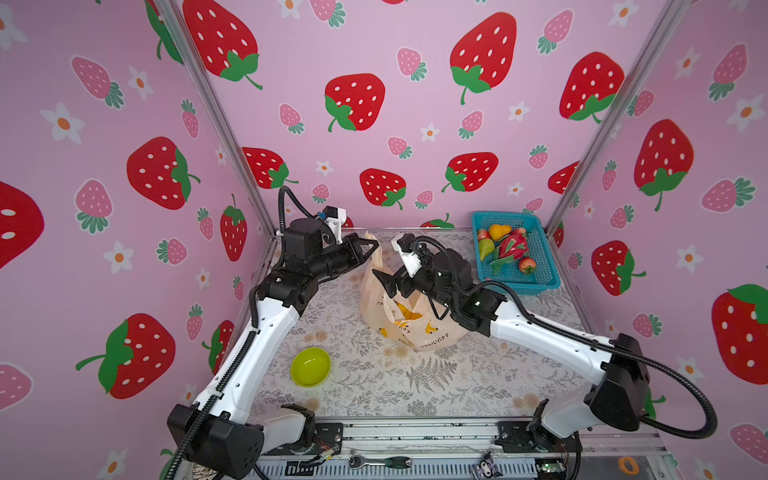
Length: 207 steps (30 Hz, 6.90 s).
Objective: Place the fake fruits into the plastic bag and tie a complex knot
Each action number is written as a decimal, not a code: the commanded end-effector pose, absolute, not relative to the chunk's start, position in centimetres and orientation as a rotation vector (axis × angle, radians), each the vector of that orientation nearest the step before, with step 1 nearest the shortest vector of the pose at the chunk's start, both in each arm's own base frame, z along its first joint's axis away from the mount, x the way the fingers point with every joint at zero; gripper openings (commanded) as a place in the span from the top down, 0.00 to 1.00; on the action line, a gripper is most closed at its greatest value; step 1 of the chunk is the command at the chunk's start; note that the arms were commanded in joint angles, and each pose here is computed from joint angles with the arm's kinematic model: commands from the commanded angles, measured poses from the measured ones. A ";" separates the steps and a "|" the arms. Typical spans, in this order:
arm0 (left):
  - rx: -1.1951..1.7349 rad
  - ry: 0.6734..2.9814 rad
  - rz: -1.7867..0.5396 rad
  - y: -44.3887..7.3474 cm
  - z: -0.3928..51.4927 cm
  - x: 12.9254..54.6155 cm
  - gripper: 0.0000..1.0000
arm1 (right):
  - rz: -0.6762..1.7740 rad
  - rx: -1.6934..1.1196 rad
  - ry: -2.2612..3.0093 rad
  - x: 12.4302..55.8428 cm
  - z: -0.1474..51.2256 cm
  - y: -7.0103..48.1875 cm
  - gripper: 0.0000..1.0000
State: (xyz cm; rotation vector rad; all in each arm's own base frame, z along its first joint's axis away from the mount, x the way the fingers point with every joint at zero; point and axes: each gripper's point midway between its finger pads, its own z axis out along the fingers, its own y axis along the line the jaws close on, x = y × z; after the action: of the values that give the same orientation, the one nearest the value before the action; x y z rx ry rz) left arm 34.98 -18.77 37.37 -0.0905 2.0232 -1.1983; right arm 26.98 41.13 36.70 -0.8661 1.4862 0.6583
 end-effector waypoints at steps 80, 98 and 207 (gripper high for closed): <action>0.276 1.986 -0.703 -31.9 37.0 33.4 0.35 | 0.949 -0.437 1.610 27.6 29.8 29.7 1.00; 0.419 1.965 -1.049 -32.9 39.7 31.2 1.00 | 0.784 -0.843 1.428 25.0 31.7 29.5 0.34; 0.088 2.009 -1.281 -30.4 38.1 31.7 1.00 | 0.253 -0.150 1.772 33.4 18.8 28.6 0.43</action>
State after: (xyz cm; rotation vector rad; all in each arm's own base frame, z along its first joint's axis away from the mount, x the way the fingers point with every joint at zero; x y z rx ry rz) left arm 31.63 -31.25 35.42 0.0874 2.1006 -1.2752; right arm 33.12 29.48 21.82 -0.1360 1.7124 0.3166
